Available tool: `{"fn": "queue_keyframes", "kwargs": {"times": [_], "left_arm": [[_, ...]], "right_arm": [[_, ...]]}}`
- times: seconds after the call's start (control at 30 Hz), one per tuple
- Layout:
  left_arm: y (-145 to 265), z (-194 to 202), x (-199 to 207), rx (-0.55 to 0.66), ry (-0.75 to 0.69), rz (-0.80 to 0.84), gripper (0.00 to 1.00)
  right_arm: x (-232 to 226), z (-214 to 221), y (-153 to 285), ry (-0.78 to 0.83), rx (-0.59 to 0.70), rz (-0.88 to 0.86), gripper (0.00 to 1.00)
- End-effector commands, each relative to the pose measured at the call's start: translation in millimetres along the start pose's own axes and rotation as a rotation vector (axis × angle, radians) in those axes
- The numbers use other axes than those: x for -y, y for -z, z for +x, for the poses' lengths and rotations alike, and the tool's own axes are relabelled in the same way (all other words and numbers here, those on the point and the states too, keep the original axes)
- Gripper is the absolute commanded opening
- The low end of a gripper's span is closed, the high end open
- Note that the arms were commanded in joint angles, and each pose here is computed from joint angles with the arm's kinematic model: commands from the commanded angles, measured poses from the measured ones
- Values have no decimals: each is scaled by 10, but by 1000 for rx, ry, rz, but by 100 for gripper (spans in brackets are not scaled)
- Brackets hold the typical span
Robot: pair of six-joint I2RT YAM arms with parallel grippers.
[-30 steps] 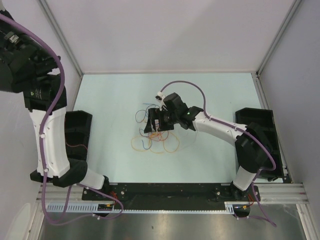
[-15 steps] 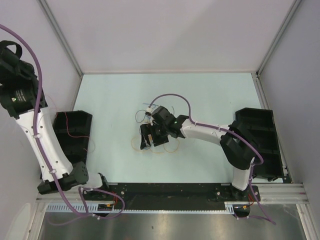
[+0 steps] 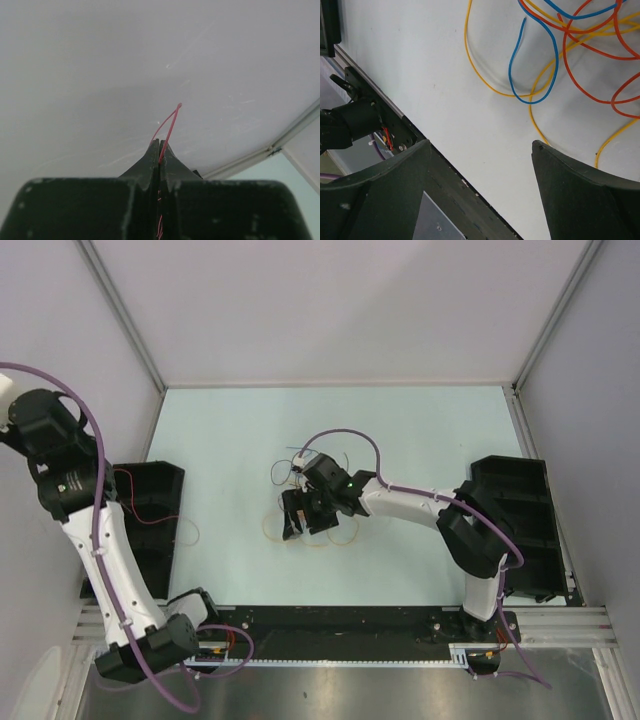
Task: Untangle the cables
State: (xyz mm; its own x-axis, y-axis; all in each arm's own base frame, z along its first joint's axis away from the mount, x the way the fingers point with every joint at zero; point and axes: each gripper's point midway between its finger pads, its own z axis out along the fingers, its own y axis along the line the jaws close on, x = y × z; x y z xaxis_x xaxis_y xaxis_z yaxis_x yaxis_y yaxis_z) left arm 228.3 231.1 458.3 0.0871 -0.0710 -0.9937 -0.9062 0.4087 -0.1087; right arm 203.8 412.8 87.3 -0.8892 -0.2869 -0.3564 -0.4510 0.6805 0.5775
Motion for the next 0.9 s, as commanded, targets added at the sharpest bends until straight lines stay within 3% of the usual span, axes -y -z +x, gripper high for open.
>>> {"fn": "queue_keyframes", "kwargs": {"times": [0.0,0.27,0.53,0.7,0.87], "left_arm": [[167,75,-14,-5,98,61,0],[537,-36,-276,27,136,76,0],[650,162,-657,25,100,-65,0],[567,376,-719,-11,46,-125,0],[380,558,-500,-59,39,-74,0]], "right_arm": [[-14,46,-42,15,-15,3,86],[-14,91,-41,33,-27,10,85],[-46,166,27,50,-38,9,85],[-11,203,38,60,-46,18,85],[14,206,1,60,-47,22,85]]}}
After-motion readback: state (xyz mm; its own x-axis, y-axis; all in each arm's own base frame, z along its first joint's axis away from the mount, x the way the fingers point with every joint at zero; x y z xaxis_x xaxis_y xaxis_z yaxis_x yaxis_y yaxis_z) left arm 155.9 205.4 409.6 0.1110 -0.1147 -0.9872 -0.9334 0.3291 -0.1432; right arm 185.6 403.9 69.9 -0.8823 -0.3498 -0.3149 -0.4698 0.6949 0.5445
